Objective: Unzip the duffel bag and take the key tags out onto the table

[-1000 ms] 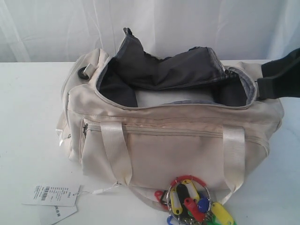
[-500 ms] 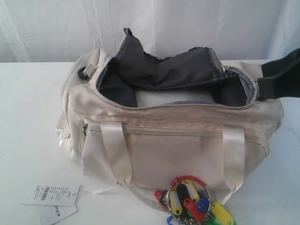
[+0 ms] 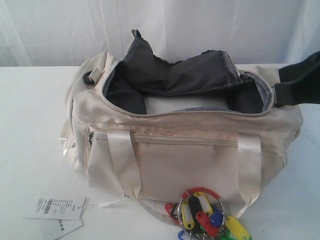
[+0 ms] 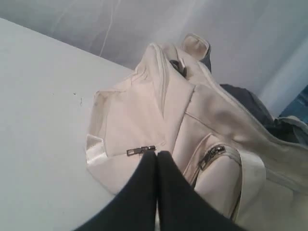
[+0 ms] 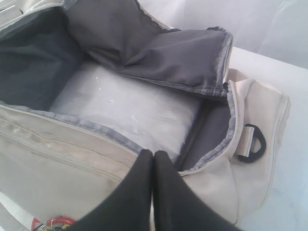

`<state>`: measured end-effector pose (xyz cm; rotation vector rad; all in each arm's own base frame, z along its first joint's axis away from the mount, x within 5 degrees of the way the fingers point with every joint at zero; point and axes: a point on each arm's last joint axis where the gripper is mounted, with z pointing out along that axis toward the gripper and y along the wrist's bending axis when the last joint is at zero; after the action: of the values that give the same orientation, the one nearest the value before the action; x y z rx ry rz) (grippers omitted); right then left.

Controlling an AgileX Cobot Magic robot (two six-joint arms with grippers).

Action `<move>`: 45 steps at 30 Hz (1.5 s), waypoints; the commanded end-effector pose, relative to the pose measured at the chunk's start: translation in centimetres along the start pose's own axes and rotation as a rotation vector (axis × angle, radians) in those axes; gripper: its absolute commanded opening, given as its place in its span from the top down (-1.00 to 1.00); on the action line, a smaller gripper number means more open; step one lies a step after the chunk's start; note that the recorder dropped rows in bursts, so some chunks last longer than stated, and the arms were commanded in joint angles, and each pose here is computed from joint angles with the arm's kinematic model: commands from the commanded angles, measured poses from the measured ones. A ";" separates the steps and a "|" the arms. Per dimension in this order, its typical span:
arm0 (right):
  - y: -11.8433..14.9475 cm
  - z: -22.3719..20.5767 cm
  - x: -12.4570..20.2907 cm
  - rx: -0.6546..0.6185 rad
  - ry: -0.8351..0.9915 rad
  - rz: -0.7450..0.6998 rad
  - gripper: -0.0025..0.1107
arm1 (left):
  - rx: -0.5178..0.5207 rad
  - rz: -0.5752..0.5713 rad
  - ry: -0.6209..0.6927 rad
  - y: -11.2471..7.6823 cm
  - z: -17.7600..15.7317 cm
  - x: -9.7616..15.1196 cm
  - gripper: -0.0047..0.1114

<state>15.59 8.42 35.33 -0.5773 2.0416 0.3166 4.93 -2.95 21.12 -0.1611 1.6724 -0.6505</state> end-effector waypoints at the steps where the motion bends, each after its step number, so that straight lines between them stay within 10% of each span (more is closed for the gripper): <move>1: 0.0 -0.1 0.0 0.004 -0.013 0.007 0.96 | -0.031 -0.038 -0.082 0.3 0.0 -0.6 0.92; 17: 0.0 -0.1 0.0 0.004 -0.013 0.025 0.96 | -0.266 0.620 0.017 2.4 -0.3 -0.5 0.92; 45: 0.0 -0.1 0.0 0.004 -0.013 0.025 0.96 | -0.320 0.459 0.212 4.2 -0.2 2.7 0.92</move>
<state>15.59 8.42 35.33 -0.5583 2.0481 0.3278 5.18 -0.61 16.75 0.0736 1.9272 -0.0451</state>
